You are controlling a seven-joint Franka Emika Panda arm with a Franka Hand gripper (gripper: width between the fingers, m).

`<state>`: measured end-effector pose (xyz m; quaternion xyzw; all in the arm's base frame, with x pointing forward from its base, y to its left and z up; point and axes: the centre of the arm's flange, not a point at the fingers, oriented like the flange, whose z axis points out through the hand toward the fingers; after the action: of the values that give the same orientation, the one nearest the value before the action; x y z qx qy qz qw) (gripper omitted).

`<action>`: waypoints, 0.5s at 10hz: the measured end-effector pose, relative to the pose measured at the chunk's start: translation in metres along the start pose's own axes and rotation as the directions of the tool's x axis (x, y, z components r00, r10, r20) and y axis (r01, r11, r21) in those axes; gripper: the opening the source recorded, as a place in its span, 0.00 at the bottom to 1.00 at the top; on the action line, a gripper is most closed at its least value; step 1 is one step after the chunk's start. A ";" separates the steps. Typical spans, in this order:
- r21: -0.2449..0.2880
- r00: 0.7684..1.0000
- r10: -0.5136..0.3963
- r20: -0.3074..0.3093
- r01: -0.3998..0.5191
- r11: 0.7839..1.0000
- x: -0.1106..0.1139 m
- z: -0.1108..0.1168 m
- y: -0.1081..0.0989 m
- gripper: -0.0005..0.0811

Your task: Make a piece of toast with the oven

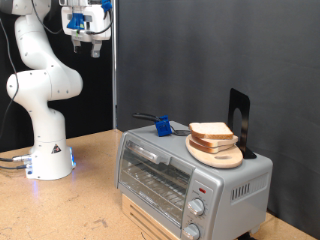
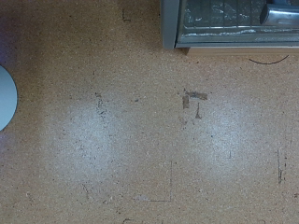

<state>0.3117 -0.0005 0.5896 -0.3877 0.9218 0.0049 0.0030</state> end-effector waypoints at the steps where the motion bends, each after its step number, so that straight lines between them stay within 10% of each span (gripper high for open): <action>1: 0.000 1.000 -0.020 0.006 0.020 1.000 -0.001 0.000 0.000 0.84; 3: -0.001 0.976 -0.210 0.054 0.211 0.978 -0.006 -0.002 0.001 0.84; 5: 0.063 0.889 -0.440 0.129 0.435 0.898 -0.016 -0.006 -0.007 0.84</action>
<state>0.3277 0.0056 0.5959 -0.5839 0.8082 0.0164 0.0751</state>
